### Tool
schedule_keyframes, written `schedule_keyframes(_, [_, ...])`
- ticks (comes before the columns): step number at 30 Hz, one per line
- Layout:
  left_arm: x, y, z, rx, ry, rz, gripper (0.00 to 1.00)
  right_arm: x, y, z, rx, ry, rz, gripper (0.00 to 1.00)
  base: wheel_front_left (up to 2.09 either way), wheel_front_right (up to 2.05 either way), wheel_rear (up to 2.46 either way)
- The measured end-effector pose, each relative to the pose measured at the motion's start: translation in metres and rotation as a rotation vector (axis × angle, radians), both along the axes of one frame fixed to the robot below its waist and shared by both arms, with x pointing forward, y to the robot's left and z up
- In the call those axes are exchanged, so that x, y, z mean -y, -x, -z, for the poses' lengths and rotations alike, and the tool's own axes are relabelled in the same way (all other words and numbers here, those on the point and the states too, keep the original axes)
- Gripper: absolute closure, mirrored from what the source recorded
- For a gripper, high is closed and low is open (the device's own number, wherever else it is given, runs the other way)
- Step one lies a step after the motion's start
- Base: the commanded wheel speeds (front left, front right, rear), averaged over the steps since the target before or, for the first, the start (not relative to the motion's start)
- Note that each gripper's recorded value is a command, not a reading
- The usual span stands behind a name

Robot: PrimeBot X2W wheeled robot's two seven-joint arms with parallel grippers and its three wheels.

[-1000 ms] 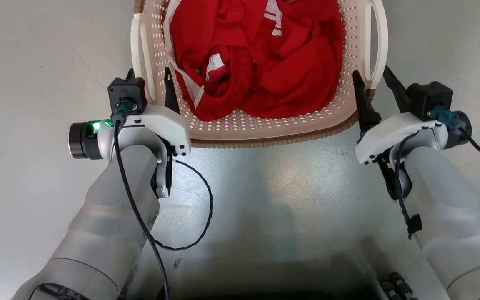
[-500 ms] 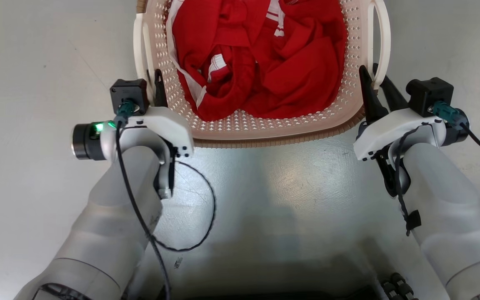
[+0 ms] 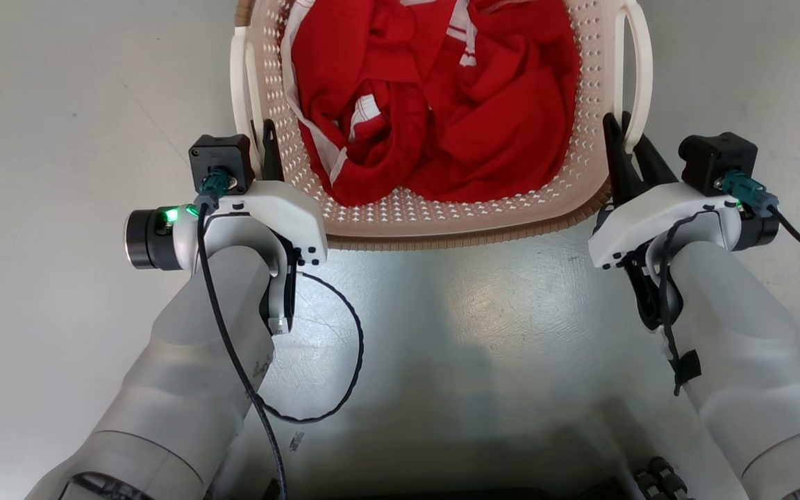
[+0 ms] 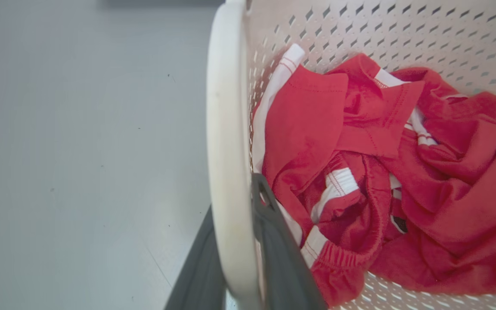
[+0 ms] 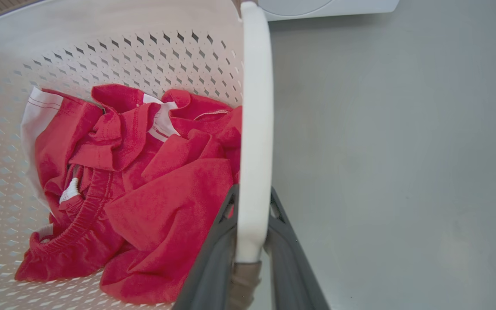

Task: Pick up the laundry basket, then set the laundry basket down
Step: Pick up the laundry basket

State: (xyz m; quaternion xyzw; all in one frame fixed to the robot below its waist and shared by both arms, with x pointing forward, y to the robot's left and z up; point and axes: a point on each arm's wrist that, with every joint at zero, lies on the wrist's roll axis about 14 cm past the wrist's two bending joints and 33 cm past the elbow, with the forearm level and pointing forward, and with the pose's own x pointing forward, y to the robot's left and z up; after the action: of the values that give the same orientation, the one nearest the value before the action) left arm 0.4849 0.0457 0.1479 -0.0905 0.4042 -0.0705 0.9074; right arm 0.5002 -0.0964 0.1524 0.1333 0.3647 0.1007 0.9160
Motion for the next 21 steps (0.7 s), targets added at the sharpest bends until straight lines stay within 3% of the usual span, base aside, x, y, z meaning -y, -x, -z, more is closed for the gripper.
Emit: schedule_keyframes(21, [-0.005,0.007,-0.038,0.018,-0.025,0.06,1.0,-0.017,0.014,-0.039,0.001,-0.033,-0.039,1.0,0.0,0.0,0.0])
